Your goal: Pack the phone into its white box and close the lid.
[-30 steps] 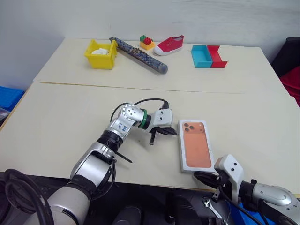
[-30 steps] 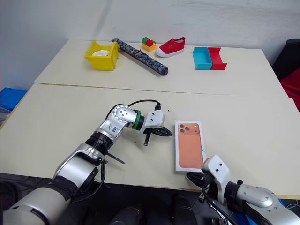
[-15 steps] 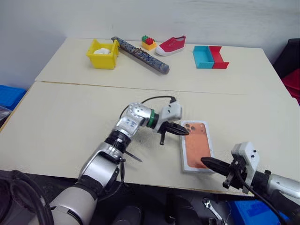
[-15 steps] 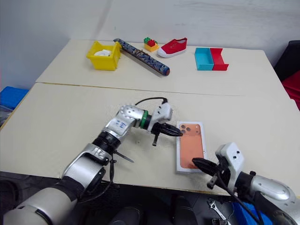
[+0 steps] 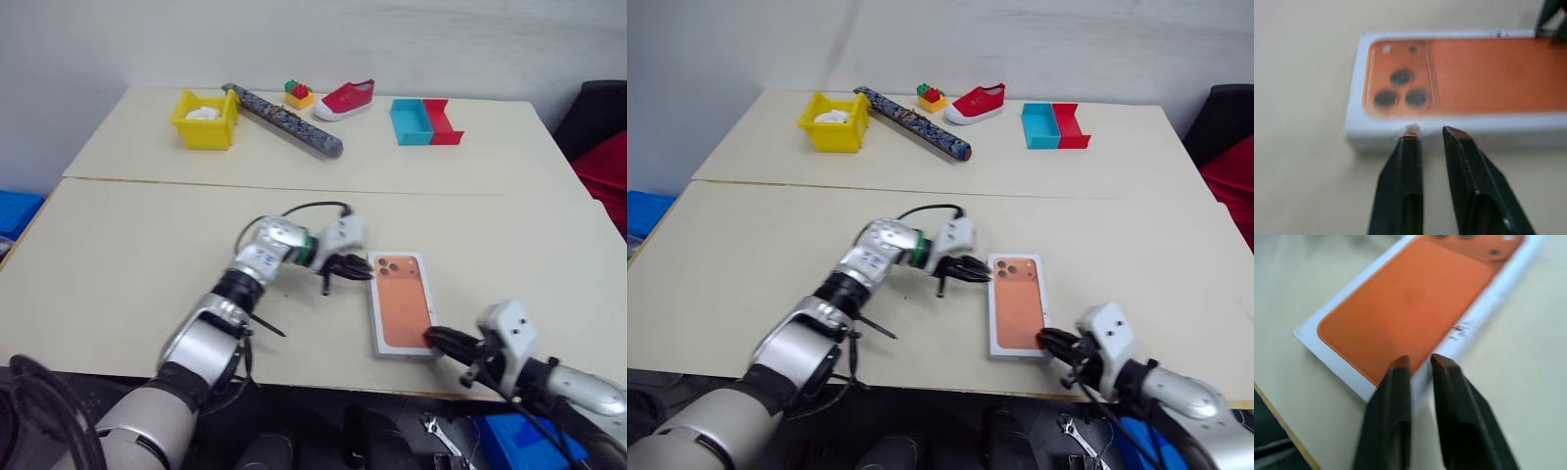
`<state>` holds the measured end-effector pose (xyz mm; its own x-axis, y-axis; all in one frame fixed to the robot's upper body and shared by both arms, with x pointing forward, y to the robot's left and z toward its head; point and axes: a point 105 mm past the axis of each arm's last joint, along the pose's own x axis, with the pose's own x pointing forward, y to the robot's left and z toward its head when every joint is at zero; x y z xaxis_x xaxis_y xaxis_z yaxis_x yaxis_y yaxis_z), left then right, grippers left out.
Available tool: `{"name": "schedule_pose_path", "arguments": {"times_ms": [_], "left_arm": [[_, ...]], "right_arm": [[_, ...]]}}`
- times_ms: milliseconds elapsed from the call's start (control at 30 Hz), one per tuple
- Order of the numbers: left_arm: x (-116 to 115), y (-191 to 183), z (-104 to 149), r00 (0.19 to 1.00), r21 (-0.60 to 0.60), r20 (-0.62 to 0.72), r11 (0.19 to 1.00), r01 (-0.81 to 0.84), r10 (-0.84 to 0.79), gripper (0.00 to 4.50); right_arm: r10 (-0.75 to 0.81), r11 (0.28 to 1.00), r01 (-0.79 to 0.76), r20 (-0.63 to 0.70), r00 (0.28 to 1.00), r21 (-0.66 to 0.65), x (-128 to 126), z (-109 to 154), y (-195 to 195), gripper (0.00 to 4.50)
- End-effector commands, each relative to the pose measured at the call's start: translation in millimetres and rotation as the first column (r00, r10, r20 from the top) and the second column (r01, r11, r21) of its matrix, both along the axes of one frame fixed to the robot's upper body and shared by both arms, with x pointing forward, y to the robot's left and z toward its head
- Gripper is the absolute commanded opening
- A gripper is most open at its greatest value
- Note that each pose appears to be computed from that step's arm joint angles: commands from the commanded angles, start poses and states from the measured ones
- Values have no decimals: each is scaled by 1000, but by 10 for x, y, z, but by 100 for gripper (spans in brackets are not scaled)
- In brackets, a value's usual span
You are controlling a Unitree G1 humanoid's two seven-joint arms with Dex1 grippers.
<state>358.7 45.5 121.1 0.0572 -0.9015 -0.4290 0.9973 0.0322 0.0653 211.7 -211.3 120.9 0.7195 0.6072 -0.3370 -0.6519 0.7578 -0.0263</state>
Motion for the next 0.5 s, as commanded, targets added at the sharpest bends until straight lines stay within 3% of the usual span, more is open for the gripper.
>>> {"name": "schedule_pose_path", "arguments": {"times_ms": [33,133,200,267,333,500], "left_arm": [[-241,330,343,997,-97,-33,993,61,-64,215],[-577,708,571,987,-153,-117,984,90,-109,312],[-671,833,687,986,-167,-146,985,52,-77,378],[-777,1025,817,990,-155,-132,988,18,-39,446],[-829,1189,919,997,-127,-78,991,-37,27,449],[-823,1238,1015,992,-149,-42,981,-124,119,449]], "right_arm": [[127,992,-127,58,990,-9,-96,376,-132,197],[207,977,-207,15,978,44,-159,656,-282,304],[242,969,-242,10,970,49,-168,807,-341,374],[278,960,-279,-9,960,-32,-168,896,-424,449],[290,953,-289,-3,957,-96,-121,966,-513,450],[294,953,-290,29,955,-91,4,1033,-568,450]]}}
